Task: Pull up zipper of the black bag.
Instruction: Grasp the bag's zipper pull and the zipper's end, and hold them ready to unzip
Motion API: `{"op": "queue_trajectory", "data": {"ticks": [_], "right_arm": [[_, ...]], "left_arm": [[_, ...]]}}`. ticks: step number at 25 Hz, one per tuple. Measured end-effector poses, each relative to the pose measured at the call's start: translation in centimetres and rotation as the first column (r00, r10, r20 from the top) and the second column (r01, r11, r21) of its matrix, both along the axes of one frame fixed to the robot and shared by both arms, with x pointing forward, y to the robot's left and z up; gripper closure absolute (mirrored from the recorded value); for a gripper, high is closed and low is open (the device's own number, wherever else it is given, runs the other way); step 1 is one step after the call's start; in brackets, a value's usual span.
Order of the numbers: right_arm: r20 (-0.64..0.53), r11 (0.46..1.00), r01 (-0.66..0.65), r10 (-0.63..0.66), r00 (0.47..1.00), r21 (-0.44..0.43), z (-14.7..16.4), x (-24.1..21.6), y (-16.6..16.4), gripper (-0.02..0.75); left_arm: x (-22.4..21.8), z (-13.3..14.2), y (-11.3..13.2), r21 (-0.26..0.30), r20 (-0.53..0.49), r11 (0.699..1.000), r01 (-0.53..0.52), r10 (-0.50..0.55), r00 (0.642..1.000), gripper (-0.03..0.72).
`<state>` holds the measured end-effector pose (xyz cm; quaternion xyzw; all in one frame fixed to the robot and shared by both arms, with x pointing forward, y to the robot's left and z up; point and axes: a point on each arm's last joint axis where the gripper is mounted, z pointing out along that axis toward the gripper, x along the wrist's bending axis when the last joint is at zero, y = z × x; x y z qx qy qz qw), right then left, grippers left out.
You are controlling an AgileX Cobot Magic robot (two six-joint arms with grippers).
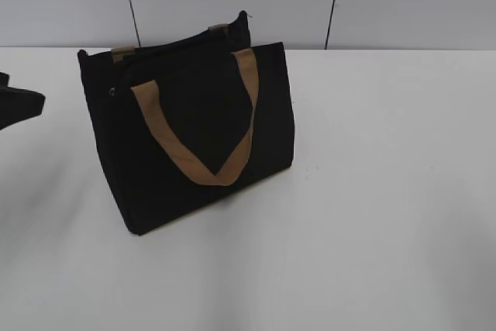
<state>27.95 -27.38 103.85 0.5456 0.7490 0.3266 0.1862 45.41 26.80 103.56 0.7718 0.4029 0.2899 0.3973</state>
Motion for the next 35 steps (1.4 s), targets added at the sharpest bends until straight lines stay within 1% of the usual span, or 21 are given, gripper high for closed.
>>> {"op": "queue_trajectory", "data": {"ticks": [3,4,5,9,11,17,20,21,23,26,30,35], "right_arm": [[0.001,1.000,-0.001,0.001,1.000,0.001,0.0,0.0,0.0,0.254],[0.001,1.000,-0.001,0.001,1.000,0.001,0.0,0.0,0.0,0.254],[0.001,1.000,-0.001,0.001,1.000,0.001,0.0,0.0,0.0,0.254],[0.002,1.000,-0.002,0.002,1.000,0.001,0.0,0.0,0.0,0.254],[0.002,1.000,-0.002,0.002,1.000,0.001,0.0,0.0,0.0,0.254],[0.002,1.000,-0.002,0.002,1.000,0.001,0.0,0.0,0.0,0.254],[0.003,1.000,-0.002,0.002,1.000,0.000,0.0,0.0,0.0,0.254],[0.003,1.000,-0.002,0.002,1.000,0.000,0.0,0.0,0.0,0.254],[0.003,1.000,-0.002,0.002,1.000,0.000,0.0,0.0,0.0,0.254],[0.003,1.000,-0.002,0.002,1.000,0.000,0.0,0.0,0.0,0.254],[0.003,1.000,-0.002,0.002,1.000,0.000,0.0,0.0,0.0,0.254],[0.003,1.000,-0.003,0.003,1.000,0.002,0.0,0.0,0.0,0.254]], "left_arm": [[1.4,-1.7,-0.1,-0.006,-0.047,1.000,0.015,-0.016,0.999,0.220],[1.8,-2.3,-0.1,0.001,-0.055,1.000,0.014,-0.014,0.998,0.220],[2.2,-2.9,-0.2,-0.010,-0.074,1.000,0.018,-0.019,0.997,0.220],[3.3,-5.2,-0.7,-0.025,-0.130,0.997,0.076,-0.078,0.988,0.220],[3.8,-6.0,-0.9,-0.021,-0.131,0.994,0.103,-0.105,0.986,0.220],[4.8,-8.2,-1.8,-0.031,-0.121,0.981,0.194,-0.196,0.973,0.220],[5.0,-9.5,-2.2,-0.011,-0.114,0.960,0.279,-0.278,0.954,0.220],[5.1,-9.9,-2.4,-0.011,-0.111,0.950,0.311,-0.311,0.944,0.220],[5.0,-10.6,-2.9,-0.031,-0.096,0.924,0.380,-0.382,0.919,0.220],[5.1,-11.8,-3.2,-0.028,-0.087,0.895,0.445,-0.446,0.891,0.220],[5.7,-12.6,-3.3,-0.021,-0.096,0.887,0.461,-0.461,0.882,0.220],[7.0,-12.2,-3.2,0.001,-0.072,0.888,0.460,-0.459,0.886,0.220]]}}
